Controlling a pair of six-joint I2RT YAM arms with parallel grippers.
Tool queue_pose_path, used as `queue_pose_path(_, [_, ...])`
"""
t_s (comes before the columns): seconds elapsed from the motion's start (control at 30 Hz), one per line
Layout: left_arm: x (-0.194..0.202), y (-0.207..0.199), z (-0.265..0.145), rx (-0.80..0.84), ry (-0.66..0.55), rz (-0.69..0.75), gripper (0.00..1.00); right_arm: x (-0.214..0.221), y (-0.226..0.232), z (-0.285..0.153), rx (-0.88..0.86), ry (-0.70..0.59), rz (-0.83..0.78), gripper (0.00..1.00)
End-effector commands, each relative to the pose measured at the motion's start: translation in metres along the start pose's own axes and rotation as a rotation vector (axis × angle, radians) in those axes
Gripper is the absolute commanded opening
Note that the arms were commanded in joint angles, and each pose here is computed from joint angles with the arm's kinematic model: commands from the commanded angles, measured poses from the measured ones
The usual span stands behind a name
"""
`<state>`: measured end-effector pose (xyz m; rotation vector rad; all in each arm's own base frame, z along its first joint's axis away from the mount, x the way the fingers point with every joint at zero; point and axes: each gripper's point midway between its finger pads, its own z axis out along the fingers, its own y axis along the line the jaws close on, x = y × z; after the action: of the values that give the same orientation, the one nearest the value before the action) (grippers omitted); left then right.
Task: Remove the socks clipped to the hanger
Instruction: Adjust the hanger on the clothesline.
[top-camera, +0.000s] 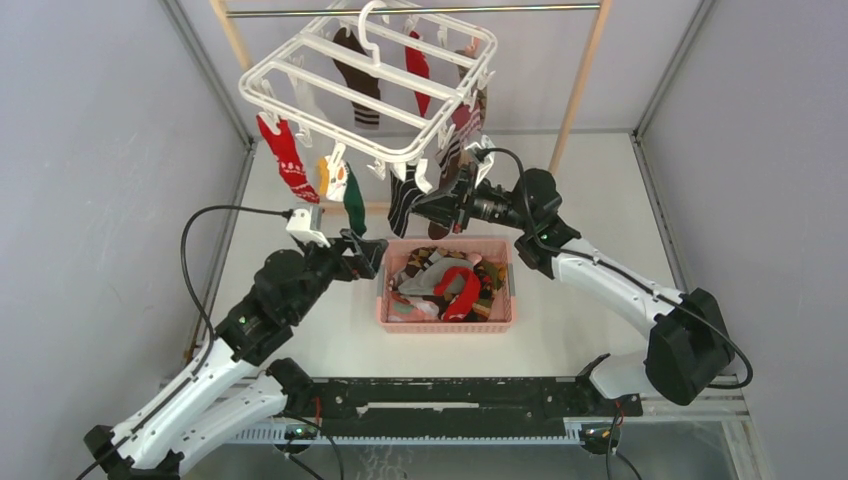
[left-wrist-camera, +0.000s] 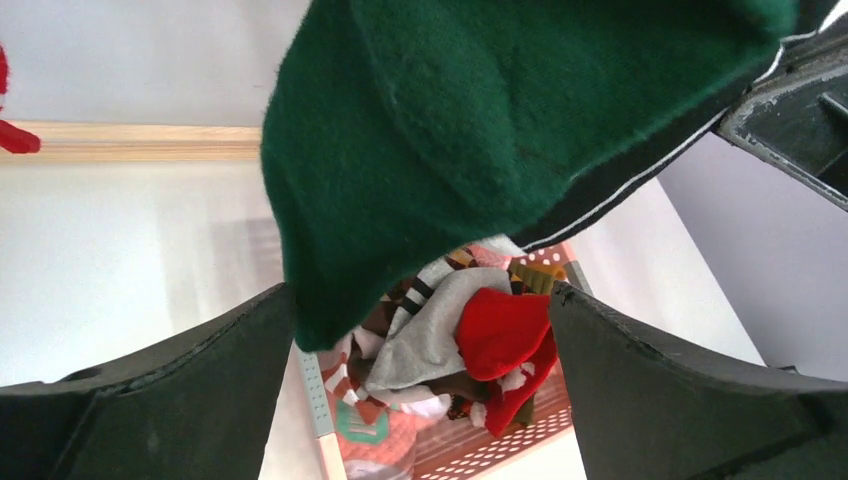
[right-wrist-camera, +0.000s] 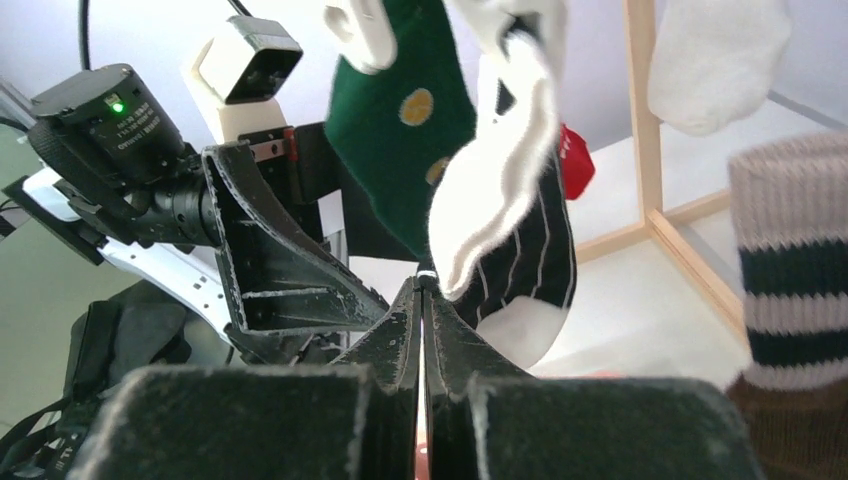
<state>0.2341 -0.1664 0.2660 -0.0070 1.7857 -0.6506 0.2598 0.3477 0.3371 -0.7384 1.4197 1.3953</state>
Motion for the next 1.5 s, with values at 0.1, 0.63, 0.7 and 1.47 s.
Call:
queue_pose_path(0.1, [-0.014,-0.023,-0.003,0.111,-0.028,0.000,1.00,-0.025,0.021,0.017,-0.049,-0.042,-0.075,0.03])
queue_pose_path(0.63, [-0.007,-0.028,-0.003,0.155,-0.024,0.022,1.00,-0.024,0.044,0.046,-0.113,-0.020,-0.078,0.02])
queue_pose_path(0.7, [-0.007,-0.027,-0.003,0.152,-0.025,0.024,1.00,-0.024,0.048,0.051,-0.126,-0.016,-0.079,0.02])
queue_pose_path(1.47, [-0.008,-0.023,-0.004,0.139,-0.031,0.045,1.00,-0.020,0.068,0.079,-0.197,0.016,-0.078,0.01])
